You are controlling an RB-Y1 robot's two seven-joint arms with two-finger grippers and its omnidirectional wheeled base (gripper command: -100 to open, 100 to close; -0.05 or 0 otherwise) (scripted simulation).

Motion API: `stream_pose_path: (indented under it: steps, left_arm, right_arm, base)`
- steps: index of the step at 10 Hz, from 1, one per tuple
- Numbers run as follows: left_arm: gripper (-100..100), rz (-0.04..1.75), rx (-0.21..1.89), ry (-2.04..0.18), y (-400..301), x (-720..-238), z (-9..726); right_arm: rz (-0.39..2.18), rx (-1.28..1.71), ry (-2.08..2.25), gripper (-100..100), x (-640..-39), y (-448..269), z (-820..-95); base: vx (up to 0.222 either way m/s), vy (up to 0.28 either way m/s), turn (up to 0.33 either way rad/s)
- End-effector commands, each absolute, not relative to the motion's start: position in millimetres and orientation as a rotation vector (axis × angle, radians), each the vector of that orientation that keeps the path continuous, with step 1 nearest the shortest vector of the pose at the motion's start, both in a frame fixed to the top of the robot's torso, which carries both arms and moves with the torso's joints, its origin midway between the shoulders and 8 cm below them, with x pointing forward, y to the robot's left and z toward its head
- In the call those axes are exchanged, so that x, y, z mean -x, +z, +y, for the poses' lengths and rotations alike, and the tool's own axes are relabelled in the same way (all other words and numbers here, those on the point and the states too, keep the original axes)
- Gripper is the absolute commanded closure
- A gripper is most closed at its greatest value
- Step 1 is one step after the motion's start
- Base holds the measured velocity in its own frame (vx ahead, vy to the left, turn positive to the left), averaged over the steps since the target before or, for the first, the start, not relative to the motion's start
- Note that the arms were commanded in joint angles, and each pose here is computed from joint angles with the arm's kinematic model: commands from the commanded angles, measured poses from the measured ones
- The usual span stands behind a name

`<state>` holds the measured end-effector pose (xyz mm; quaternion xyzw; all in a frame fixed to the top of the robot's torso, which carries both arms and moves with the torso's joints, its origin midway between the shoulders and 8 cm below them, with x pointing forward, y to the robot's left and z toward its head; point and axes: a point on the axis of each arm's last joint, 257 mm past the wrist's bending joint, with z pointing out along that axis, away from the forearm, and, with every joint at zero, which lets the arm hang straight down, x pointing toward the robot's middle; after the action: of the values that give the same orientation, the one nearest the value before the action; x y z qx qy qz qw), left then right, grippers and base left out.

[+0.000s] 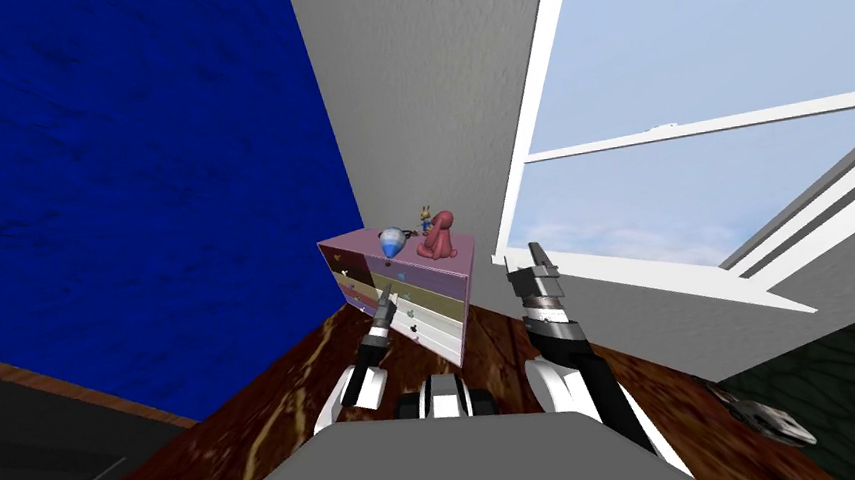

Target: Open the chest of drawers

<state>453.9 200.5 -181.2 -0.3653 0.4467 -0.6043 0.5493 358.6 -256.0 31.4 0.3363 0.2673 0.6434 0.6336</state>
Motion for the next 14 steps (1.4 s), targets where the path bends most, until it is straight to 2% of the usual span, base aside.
stream_pose_path:
  steps: [1, 9, 12, 13, 14]
  left_arm:
    - [-100, 1.114, 0.896, -1.413, -206.6, -460.0, 195.7]
    - [-100, 1.267, 0.978, -1.353, -278.4, -471.7, 186.9]
    - [-100, 1.253, 0.971, -1.358, -269.1, -475.3, 186.9]
    - [100, 1.254, 0.972, -1.357, -268.9, -475.9, 187.0]
    - [100, 1.256, 0.969, -1.362, -266.5, -473.5, 187.3]
  right_arm:
    - [0.611, -0.769, 1.471, 0, -358.6, 31.4, -256.0]
    - [0.611, -0.769, 1.472, 0, -358.7, 31.4, -256.0]
    - [0.611, -0.769, 1.472, 0, -358.7, 31.4, -256.0]
    - [0.611, -0.769, 1.472, 0, -358.7, 31.5, -256.0]
    - [0.611, -0.769, 1.472, 0, -358.7, 31.5, -256.0]
  base:
    - [0.113, 0.038, -0.057]
    - [0.107, 0.038, -0.054]
    - [0.053, 0.004, -0.01]
    - [0.007, -0.001, 0.001]
    - [-0.095, 0.06, 0.039]
